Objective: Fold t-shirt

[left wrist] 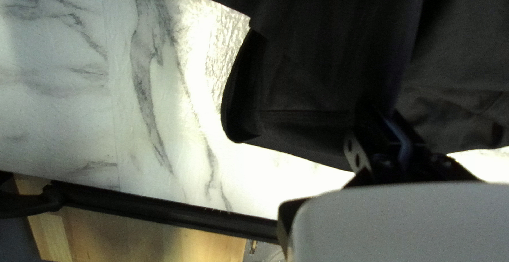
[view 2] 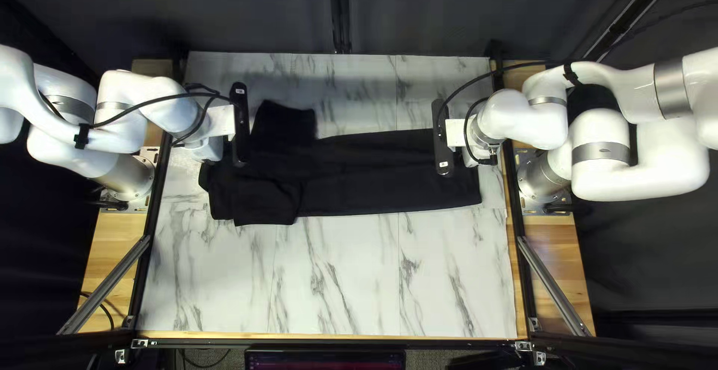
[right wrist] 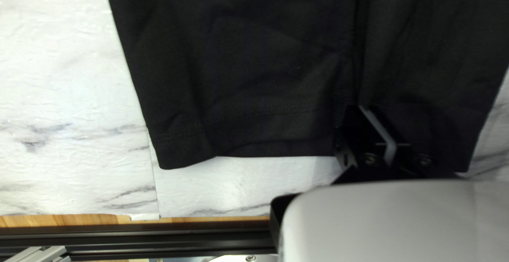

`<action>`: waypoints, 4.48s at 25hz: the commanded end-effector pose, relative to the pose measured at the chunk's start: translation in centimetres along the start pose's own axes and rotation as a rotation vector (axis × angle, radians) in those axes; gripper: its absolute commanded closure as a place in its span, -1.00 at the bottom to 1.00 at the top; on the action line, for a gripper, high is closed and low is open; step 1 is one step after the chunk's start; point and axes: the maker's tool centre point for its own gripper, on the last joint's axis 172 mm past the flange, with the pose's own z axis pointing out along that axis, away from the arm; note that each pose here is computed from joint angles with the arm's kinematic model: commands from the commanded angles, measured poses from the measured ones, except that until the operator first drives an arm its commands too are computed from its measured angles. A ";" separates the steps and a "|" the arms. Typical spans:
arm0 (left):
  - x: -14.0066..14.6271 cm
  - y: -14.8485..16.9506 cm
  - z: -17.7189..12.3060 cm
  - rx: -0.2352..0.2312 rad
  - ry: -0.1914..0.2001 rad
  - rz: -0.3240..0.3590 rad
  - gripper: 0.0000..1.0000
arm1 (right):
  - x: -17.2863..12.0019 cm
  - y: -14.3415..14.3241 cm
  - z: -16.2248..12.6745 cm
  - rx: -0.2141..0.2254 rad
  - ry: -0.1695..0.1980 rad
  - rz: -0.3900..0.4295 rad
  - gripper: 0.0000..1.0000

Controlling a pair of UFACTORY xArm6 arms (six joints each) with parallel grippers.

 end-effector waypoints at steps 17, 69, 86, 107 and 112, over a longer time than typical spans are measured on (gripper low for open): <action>2.6 0.5 -3.9 -0.004 -0.001 0.052 -1.00 | 2.6 1.7 -3.8 -0.010 0.034 -0.041 -1.00; 0.9 0.5 6.8 -0.230 -0.159 -0.172 -1.00 | 7.3 3.8 -1.0 0.085 0.073 -0.099 -1.00; 2.8 1.3 5.7 -0.304 -0.058 -0.131 -1.00 | 6.9 3.5 -1.2 0.079 0.071 -0.087 -1.00; 2.9 3.6 4.0 -0.288 0.008 -0.092 1.00 | 7.0 3.4 -1.3 0.074 0.069 -0.082 -1.00; 2.7 5.1 3.7 -0.238 0.024 -0.055 1.00 | 7.0 3.5 -1.3 0.075 0.071 -0.086 -1.00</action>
